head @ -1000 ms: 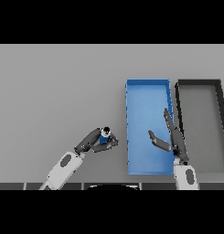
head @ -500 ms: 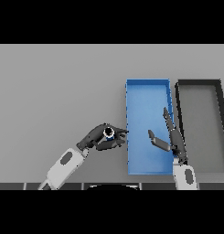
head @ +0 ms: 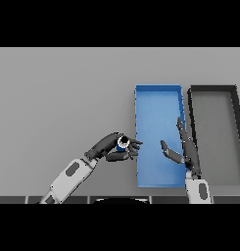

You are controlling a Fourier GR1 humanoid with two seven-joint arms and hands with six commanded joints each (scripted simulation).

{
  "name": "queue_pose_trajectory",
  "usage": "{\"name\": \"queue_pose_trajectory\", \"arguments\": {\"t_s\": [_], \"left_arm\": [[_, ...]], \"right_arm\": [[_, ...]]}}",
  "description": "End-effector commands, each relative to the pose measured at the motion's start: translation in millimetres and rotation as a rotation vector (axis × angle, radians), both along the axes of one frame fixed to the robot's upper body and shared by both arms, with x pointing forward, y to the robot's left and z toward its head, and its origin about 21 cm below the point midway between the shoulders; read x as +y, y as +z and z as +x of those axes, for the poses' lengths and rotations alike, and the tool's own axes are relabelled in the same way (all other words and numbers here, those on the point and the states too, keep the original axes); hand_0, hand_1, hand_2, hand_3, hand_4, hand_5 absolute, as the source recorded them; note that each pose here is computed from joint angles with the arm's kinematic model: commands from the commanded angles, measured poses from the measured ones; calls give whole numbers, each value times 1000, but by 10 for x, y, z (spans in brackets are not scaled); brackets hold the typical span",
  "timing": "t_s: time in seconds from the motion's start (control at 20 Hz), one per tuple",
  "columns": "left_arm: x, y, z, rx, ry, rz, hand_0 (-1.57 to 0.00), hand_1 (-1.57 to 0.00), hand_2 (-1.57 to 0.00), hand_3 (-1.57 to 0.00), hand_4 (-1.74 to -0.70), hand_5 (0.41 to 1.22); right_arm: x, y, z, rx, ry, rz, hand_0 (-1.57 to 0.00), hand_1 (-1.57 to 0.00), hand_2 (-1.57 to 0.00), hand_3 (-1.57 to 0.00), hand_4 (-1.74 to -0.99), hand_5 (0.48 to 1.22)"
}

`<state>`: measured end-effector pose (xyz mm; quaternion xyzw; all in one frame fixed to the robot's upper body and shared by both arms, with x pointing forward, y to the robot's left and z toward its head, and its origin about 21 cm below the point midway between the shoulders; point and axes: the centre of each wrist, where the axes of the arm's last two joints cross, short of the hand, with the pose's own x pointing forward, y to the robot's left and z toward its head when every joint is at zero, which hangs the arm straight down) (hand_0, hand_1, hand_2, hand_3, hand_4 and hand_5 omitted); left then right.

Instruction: Pick up the blue pipe and place it into the blue bin.

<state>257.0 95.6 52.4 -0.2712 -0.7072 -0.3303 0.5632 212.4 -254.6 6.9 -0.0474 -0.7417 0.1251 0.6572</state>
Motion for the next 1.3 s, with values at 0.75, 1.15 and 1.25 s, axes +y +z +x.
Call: {"name": "queue_pose_trajectory", "arguments": {"t_s": [0.75,1.15,1.25], "left_arm": [[20,0,10,-9,0,25,-1571,-1571,-1571,-1440,-1731,1221],[18,1,9,-20,-3,35,-1571,-1571,-1571,-1436,-1732,1221],[6,1,11,-11,-4,33,-1571,-1571,-1571,-1437,-1732,1221]], "right_arm": [[19,992,87,-71,472,52,1,1,1,1,-1274,518],[452,1535,191,-109,769,-56,1,1,1,1,-1300,529],[596,1590,266,-118,830,-104,1,1,1,1,-1304,532]]}}
